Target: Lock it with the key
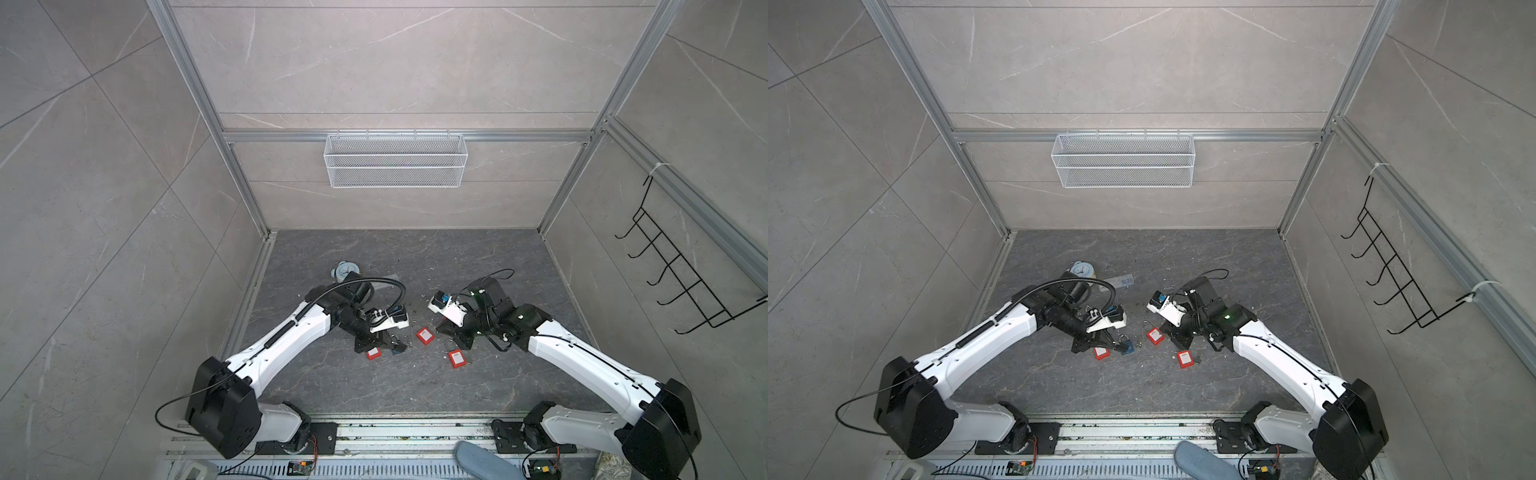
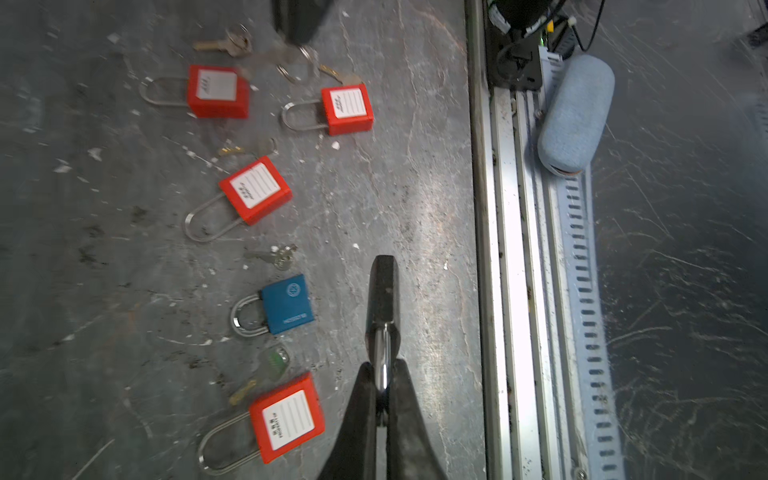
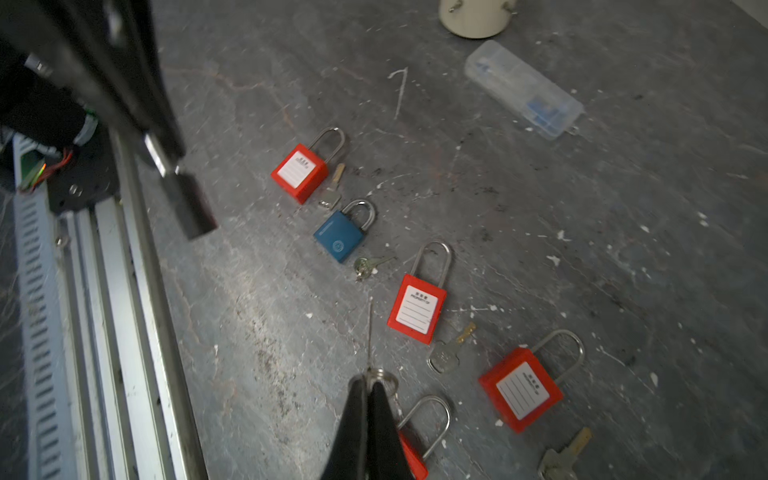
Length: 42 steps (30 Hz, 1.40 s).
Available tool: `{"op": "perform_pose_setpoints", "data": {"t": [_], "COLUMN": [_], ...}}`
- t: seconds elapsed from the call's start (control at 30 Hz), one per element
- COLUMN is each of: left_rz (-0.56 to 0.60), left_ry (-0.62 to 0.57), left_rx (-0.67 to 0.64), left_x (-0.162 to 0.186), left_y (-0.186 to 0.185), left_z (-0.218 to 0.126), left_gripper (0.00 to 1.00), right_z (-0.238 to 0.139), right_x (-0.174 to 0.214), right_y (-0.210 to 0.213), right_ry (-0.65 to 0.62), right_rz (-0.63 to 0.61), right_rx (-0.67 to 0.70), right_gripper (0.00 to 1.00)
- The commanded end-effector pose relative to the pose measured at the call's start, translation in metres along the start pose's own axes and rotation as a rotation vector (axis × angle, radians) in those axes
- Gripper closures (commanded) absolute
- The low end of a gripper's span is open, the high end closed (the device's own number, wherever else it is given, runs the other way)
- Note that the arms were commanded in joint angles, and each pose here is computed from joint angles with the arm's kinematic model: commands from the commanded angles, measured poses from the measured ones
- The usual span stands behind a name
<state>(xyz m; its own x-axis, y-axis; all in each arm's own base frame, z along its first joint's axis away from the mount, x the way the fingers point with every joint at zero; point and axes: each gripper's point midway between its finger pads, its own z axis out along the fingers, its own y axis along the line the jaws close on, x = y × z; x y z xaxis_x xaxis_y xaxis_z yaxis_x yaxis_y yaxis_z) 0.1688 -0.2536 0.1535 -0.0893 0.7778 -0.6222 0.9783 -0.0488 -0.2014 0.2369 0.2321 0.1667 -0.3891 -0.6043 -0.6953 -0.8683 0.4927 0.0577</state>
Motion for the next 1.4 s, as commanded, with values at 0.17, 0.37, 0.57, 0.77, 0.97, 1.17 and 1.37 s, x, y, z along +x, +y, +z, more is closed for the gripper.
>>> {"op": "perform_pose_setpoints", "data": {"t": [0.17, 0.37, 0.57, 0.77, 0.97, 1.17, 1.37], "left_rz": [-0.091, -0.148, -0.179, -0.202, -0.213, -0.187, -0.153], "left_ry": [0.08, 0.234, 0.293, 0.377, 0.428, 0.403, 0.365], "left_rx": [0.225, 0.316, 0.35, 0.345, 0.312, 0.278, 0.231], "left_x": [0.002, 0.023, 0.036, 0.048, 0.055, 0.047, 0.035], "left_y": [-0.016, -0.018, -0.017, -0.005, 0.007, 0.013, 0.022], "left_z": [0.041, 0.069, 0.083, 0.097, 0.103, 0.101, 0.093], "left_gripper": [1.0, 1.0, 1.0, 1.0, 0.95, 0.76, 0.67], "right_z": [-0.021, -0.008, 0.006, 0.02, 0.03, 0.036, 0.04], "right_x": [0.014, 0.036, 0.051, 0.061, 0.074, 0.083, 0.084], "right_y": [-0.018, -0.002, 0.013, 0.029, 0.044, 0.056, 0.063], "right_ry": [-0.071, -0.025, 0.007, 0.022, 0.058, 0.07, 0.075], "right_rz": [0.372, 0.407, 0.419, 0.439, 0.463, 0.437, 0.419], "right_rx": [0.195, 0.213, 0.233, 0.229, 0.204, 0.192, 0.188], "right_gripper": [1.0, 1.0, 1.0, 1.0, 1.0, 1.0, 1.0]}}
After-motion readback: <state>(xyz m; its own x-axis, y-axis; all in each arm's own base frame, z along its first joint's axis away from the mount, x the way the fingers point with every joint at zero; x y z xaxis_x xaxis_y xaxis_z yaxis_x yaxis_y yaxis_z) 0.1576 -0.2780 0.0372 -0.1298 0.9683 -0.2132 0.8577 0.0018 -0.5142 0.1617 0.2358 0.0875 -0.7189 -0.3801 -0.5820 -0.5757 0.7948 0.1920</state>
